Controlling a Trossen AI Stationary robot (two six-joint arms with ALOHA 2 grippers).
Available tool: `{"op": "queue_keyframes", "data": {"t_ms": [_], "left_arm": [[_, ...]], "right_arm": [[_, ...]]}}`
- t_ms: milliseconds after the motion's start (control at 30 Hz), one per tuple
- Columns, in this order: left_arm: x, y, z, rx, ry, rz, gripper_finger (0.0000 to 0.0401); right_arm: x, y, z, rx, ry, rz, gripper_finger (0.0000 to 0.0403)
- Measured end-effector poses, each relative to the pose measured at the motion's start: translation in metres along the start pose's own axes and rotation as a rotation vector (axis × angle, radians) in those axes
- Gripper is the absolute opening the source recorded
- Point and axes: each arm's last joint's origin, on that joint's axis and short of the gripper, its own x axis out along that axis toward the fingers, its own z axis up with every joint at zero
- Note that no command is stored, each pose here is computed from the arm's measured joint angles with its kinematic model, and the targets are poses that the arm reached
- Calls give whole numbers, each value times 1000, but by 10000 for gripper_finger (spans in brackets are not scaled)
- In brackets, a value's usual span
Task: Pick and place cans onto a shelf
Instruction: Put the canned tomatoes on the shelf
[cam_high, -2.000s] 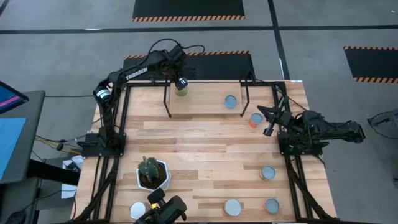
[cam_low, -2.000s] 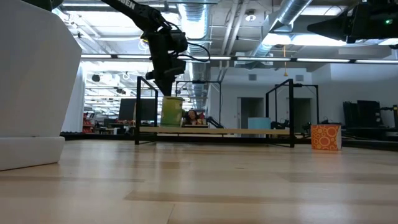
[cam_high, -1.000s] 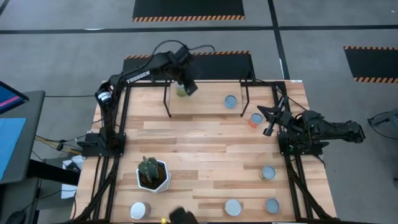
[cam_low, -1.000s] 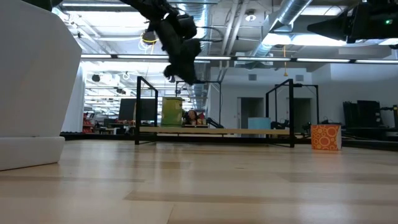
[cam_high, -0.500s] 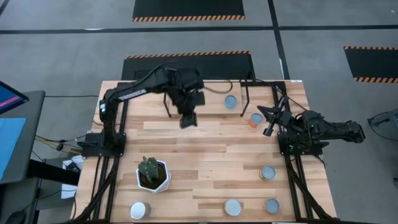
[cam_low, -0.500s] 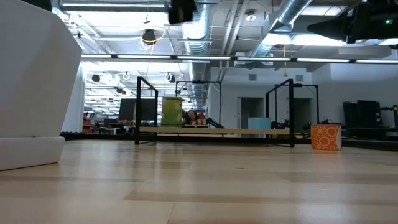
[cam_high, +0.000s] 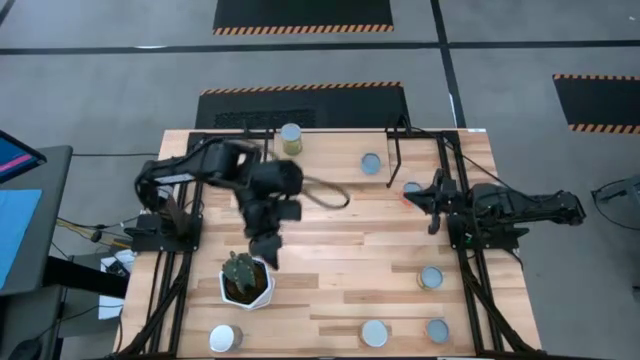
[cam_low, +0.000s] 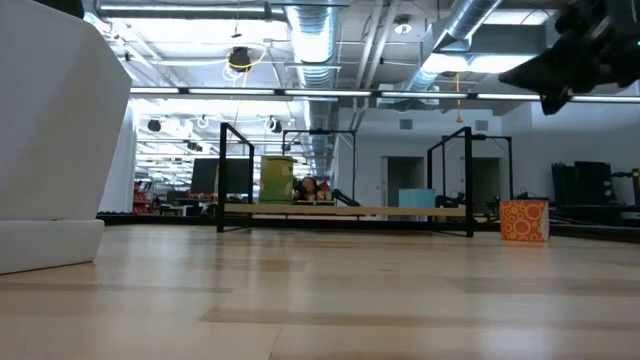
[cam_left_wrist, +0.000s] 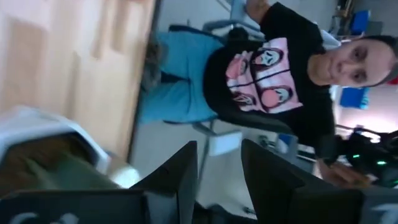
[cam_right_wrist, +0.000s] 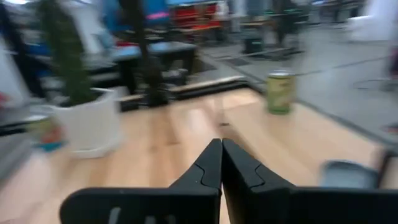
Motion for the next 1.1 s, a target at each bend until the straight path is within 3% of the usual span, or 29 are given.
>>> {"op": "queue_keyframes", "data": {"t_ms": [133, 233, 367, 433, 533, 667, 767, 967, 1100], "left_arm": [[15, -23, -23, -158, 51, -32, 112], [25, -48, -35, -174, 46, -130, 112], [32, -90, -48, 131, -47, -353, 112], [35, -104, -60, 303, -114, -398, 112], [49, -108, -84, 476, -125, -309, 112], [74, -103, -126, 482, -95, -62, 112], [87, -100, -155, 358, -154, 109, 112], [109, -85, -208, -10, -429, 336, 112], [135, -63, -239, -199, -423, 468, 112]], "right_arm": [[-2, 9, 1, 7, -6, 123, 24], [-4, 16, 2, 0, -47, 203, 24], [-7, 24, 8, -44, -151, 293, 24], [-9, 27, 10, -59, -177, 325, 24], [-10, 30, 10, -73, -176, 357, 24], [-12, 33, 5, -79, -132, 394, 24], [-12, 34, 3, -46, -97, 413, 24], [-12, 35, -1, -39, -59, 417, 24], [-12, 34, -2, -47, -45, 412, 24]]}}
